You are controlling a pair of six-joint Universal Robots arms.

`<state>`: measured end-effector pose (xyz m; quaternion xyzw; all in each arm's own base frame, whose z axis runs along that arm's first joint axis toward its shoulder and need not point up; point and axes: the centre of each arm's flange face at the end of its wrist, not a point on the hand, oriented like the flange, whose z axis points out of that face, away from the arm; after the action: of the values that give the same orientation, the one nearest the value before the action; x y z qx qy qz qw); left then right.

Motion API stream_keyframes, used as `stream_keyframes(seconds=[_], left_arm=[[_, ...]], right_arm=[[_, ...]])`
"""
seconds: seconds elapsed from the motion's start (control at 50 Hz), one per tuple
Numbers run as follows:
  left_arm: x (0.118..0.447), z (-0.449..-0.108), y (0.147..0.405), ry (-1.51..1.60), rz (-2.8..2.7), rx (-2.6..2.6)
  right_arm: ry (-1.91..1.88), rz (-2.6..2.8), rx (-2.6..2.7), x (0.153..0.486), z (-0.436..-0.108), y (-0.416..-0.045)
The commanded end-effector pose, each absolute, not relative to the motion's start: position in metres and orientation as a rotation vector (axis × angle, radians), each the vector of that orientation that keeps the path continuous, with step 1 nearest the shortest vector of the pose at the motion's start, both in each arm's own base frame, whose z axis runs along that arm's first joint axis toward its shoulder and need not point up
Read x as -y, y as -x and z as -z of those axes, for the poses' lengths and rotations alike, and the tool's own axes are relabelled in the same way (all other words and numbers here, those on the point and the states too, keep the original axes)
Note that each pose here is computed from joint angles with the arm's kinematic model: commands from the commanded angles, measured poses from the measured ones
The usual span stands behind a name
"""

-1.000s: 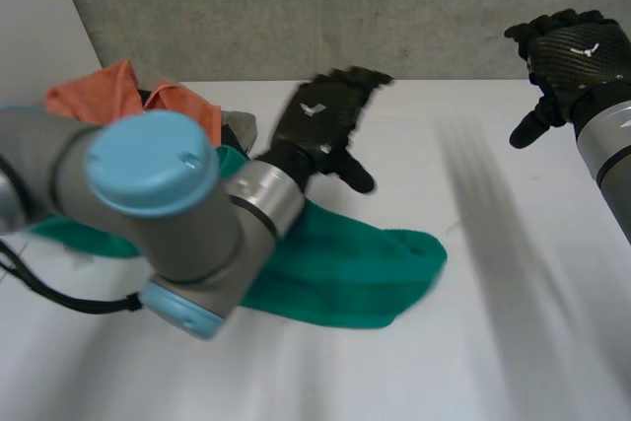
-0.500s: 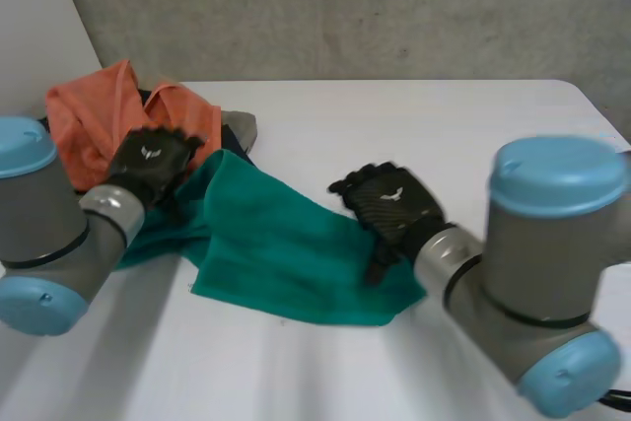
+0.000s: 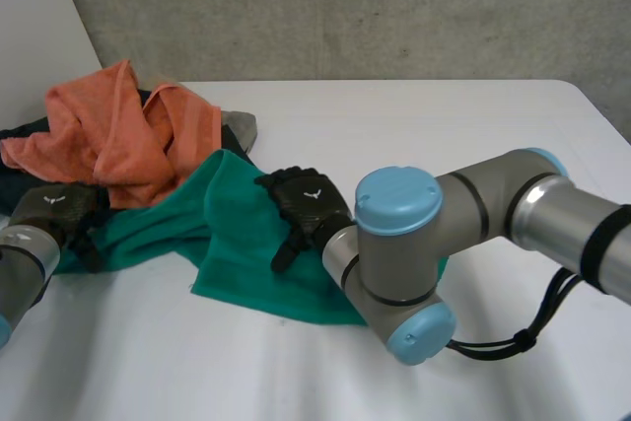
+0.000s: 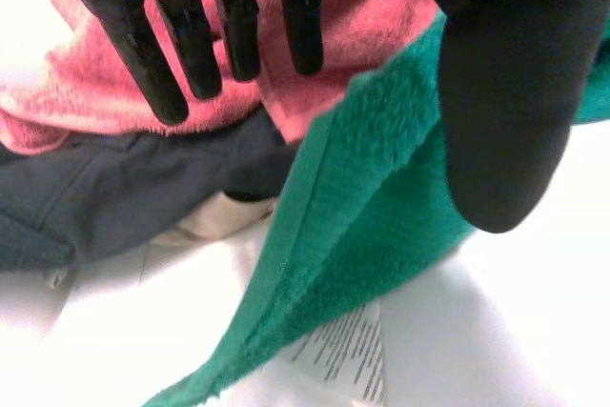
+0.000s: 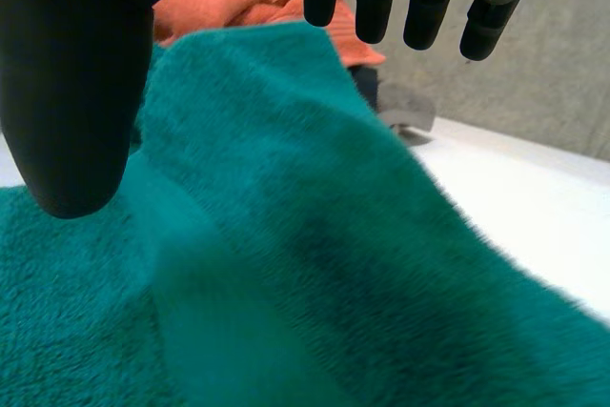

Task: Fold the laundry.

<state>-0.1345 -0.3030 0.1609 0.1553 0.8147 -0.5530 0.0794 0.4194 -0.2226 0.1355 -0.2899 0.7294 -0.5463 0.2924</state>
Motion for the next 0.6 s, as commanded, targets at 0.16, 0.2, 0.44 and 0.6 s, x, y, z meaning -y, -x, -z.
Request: stream_keyframes(seconds=[0.16, 0.2, 0.44, 0.6], left_arm=[[0.316, -0.141, 0.129, -0.468, 1.608, -2.482], [0.315, -0.144, 0.130, -0.470, 1.627, -2.471], [0.291, -0.212, 0.163, -0.580, 1.929, -2.286], [0.257, -0.254, 0.203, -0.710, 2.164, -2.181]], right_arm=[[0.824, 1.388, -1.972, 0.214, -0.095, -0.437], [0.826, 1.399, -1.965, 0.216, -0.095, -0.438], [0.739, 1.732, -1.893, 0.232, -0.200, -0.400], [0.790, 1.967, -1.944, 0.255, -0.252, -0.337]])
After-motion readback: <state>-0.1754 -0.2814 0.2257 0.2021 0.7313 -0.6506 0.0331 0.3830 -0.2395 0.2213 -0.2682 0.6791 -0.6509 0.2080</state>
